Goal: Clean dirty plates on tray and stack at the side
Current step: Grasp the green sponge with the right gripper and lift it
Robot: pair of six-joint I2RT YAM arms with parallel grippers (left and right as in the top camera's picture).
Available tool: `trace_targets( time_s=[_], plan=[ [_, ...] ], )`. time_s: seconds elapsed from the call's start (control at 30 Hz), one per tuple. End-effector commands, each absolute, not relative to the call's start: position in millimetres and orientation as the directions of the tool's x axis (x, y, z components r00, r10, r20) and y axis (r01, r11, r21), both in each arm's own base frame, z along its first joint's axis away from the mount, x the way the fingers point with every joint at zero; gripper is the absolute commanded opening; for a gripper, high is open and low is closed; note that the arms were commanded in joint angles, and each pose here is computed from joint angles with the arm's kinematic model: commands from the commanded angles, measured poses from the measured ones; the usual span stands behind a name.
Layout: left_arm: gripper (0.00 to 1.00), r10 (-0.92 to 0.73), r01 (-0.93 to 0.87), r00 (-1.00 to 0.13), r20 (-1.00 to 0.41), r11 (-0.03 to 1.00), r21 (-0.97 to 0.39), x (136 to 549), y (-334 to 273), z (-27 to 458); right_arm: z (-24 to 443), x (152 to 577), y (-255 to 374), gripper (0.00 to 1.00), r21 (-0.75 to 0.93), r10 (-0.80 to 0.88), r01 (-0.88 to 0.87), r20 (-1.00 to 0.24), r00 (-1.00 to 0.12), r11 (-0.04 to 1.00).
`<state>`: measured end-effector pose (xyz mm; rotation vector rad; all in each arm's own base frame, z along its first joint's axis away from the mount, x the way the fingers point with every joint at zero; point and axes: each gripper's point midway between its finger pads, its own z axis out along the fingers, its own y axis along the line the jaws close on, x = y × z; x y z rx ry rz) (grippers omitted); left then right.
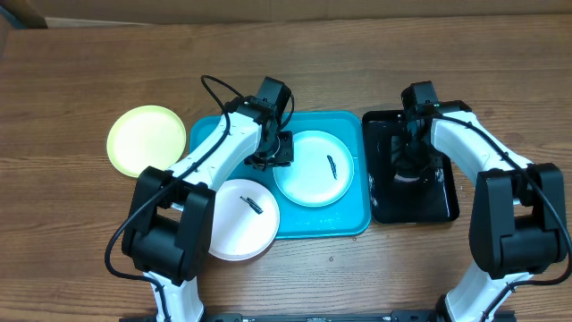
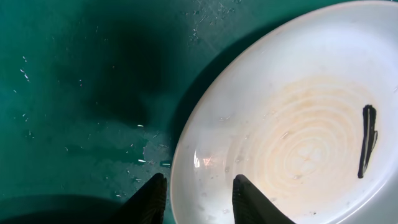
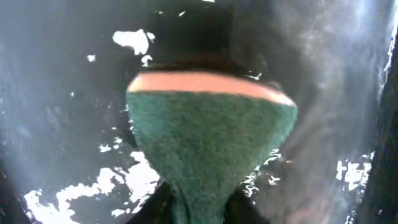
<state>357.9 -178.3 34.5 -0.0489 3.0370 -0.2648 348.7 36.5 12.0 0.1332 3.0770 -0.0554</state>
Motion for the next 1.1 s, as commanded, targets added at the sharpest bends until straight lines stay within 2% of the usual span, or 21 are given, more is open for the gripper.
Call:
trace_targets(
  time_s=[0.0,0.17,0.3,0.47,0.57,1.07],
  plan=[
    [0.34,-0.022,-0.004,-0.994,-0.103,0.984,-0.178,354,-178,37,23,352,37,0.42,-0.034,0.079,0.083,-0.098,-0.992,0.996],
    [0.23,-0.022,-0.003,-0.994,-0.105,0.984,-0.179,354,-178,33,23,353,37,0.44,-0.033,0.079,0.083,-0.102,-0.992,0.996],
    [0.23,-0.023,-0.002,-0.993,-0.112,0.983,-0.183,355,-179,33,23,353,37,0.44,-0.033,0.079,0.083,-0.102,-0.992,0.996],
    [0.28,-0.021,-0.004,-0.995,-0.102,0.985,-0.172,352,-177,32,23,353,37,0.48,-0.032,0.080,0.083,-0.105,-0.991,0.996],
    [0.23,-0.023,-0.006,-0.994,-0.109,0.988,-0.152,353,-173,31,23,354,37,0.48,-0.031,0.080,0.084,-0.108,-0.991,0.996],
    [0.25,-0.024,-0.010,-0.993,-0.117,0.992,-0.123,354,-168,31,23,354,37,0.48,-0.031,0.083,0.087,-0.108,-0.991,0.996]
  ],
)
